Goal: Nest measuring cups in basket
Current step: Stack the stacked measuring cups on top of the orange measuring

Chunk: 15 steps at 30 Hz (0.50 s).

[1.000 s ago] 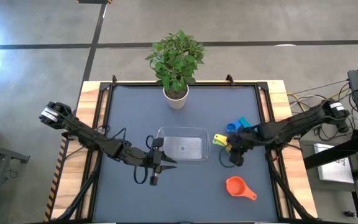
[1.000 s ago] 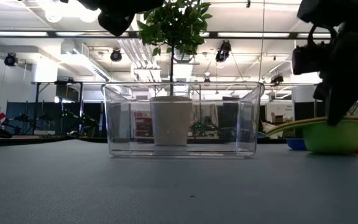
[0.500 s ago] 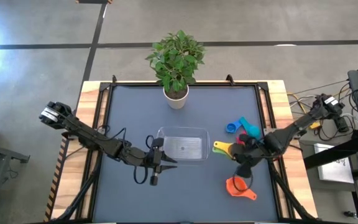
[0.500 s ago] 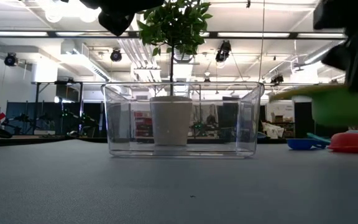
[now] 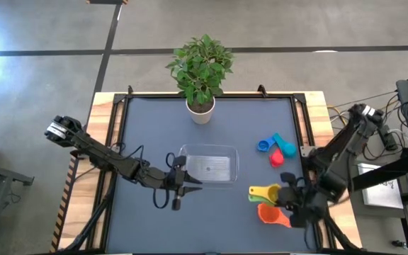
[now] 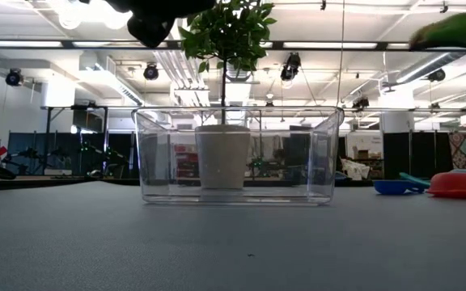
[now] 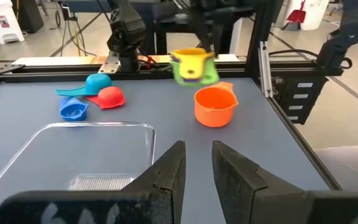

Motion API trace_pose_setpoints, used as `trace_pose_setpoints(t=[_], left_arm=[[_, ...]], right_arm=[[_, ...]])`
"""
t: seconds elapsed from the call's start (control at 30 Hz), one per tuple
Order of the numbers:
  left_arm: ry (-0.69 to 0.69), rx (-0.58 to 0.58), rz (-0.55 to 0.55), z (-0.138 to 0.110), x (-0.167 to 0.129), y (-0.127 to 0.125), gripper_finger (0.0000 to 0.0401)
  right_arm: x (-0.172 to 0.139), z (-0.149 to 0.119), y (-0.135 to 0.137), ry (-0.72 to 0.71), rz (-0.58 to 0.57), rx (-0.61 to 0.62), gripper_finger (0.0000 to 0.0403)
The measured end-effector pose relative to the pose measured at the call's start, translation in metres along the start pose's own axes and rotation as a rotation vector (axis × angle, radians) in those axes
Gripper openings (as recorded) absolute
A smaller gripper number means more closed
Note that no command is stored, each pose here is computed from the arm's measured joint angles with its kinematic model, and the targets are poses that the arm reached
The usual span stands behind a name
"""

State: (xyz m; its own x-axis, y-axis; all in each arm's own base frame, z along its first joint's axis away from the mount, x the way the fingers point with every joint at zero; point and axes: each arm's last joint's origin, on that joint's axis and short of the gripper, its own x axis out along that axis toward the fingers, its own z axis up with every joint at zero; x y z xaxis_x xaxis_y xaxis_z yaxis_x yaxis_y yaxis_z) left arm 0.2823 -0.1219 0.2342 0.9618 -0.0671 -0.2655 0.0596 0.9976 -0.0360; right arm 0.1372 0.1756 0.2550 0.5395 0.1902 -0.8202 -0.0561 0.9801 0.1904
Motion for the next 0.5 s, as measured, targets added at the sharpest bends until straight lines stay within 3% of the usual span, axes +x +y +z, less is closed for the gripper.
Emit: trace_pose_setpoints(t=[0.3,0.5], left_arm=[[-0.019,-0.034,0.003,0.002,0.000,0.001,0.0062],[-0.029,-0.042,0.003,0.003,0.000,0.001,0.0062]], right_arm=[[0.036,-0.015,0.040,0.098,-0.028,-0.074,0.0011],[0.051,-0.015,0.048,0.123,-0.065,-0.072,0.0017]])
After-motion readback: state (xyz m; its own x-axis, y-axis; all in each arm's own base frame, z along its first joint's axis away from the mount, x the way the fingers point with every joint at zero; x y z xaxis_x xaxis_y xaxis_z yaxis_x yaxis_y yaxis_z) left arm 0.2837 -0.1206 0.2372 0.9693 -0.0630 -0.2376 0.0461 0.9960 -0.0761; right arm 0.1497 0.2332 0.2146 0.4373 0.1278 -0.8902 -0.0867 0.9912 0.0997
